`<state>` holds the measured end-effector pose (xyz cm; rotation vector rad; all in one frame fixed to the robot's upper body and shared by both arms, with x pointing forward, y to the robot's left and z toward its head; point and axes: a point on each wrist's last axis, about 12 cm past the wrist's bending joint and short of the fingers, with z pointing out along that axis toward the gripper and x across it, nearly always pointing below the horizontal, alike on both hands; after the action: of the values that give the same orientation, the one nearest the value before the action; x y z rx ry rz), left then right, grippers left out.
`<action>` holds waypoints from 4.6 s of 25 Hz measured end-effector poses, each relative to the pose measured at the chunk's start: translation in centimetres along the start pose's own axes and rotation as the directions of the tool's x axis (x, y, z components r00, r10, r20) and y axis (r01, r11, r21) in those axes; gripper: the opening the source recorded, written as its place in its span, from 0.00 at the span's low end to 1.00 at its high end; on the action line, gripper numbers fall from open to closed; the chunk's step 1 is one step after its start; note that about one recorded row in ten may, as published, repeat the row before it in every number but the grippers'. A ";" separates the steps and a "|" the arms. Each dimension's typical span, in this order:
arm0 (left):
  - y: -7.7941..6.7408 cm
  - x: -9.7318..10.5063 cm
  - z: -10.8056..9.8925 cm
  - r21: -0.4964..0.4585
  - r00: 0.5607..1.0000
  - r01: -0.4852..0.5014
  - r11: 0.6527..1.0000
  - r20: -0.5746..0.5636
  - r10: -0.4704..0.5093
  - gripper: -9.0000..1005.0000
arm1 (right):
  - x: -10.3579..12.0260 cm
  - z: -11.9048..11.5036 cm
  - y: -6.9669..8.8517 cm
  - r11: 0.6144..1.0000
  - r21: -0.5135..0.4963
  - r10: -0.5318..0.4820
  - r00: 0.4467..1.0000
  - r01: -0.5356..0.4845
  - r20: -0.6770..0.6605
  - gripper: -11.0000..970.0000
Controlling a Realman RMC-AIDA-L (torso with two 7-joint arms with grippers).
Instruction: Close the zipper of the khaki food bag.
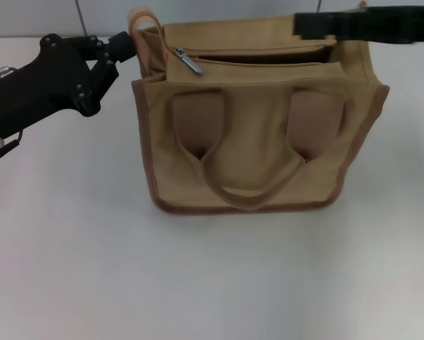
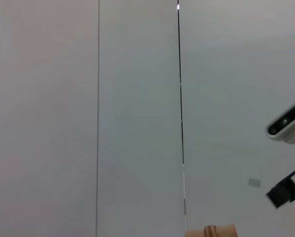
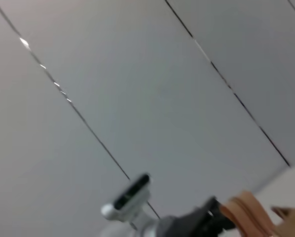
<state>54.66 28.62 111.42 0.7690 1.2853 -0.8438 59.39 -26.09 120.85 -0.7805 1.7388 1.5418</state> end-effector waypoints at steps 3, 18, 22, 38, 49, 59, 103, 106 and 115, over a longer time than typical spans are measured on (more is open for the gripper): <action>0.0 0.0 0.1 0.000 1.000 0.000 1.000 0.000 0.000 0.01 | -1.3 1.9 -0.6 0.998 0.048 0.036 0.995 -0.031 -0.092 0.83; 0.1 -0.1 0.3 0.003 1.000 -0.003 1.000 0.002 0.003 0.01 | -4.0 7.7 -1.4 0.988 0.144 0.082 0.969 -0.049 -0.232 0.81; 0.1 -0.1 0.3 0.003 1.000 -0.002 1.000 0.001 0.002 0.01 | -4.3 8.6 -1.6 0.984 0.171 0.089 0.964 -0.046 -0.251 0.70; -0.2 0.1 0.4 0.011 1.000 -0.007 1.000 0.007 0.007 0.01 | -4.2 10.9 -1.7 0.977 0.209 0.110 0.943 -0.045 -0.313 0.31; -0.2 -0.2 1.5 0.041 1.000 -0.014 0.999 0.018 0.014 0.01 | -3.6 13.4 -1.6 0.975 0.218 0.109 0.930 -0.031 -0.352 0.31; -0.2 -0.4 1.7 0.047 0.999 -0.017 0.999 0.028 0.015 0.01 | -2.8 13.3 -2.2 0.968 0.245 0.131 0.938 -0.051 -0.320 0.25; -0.5 -0.1 1.0 0.025 0.999 0.003 1.000 0.039 -0.004 0.01 | -1.7 12.8 -2.6 0.954 0.268 0.200 0.951 -0.134 -0.237 0.04; -0.5 0.0 1.0 0.024 0.999 0.006 1.000 0.039 -0.007 0.01 | -1.8 12.5 -2.5 0.955 0.268 0.191 0.954 -0.127 -0.231 0.04; -0.5 0.0 0.8 0.015 0.999 0.010 1.000 0.045 -0.010 0.01 | -2.5 12.0 -1.6 0.965 0.243 0.157 0.960 -0.099 -0.232 0.26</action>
<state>54.61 27.71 111.56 0.7514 1.2451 -0.8746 63.32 -14.38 121.05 -0.7819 2.1468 1.3369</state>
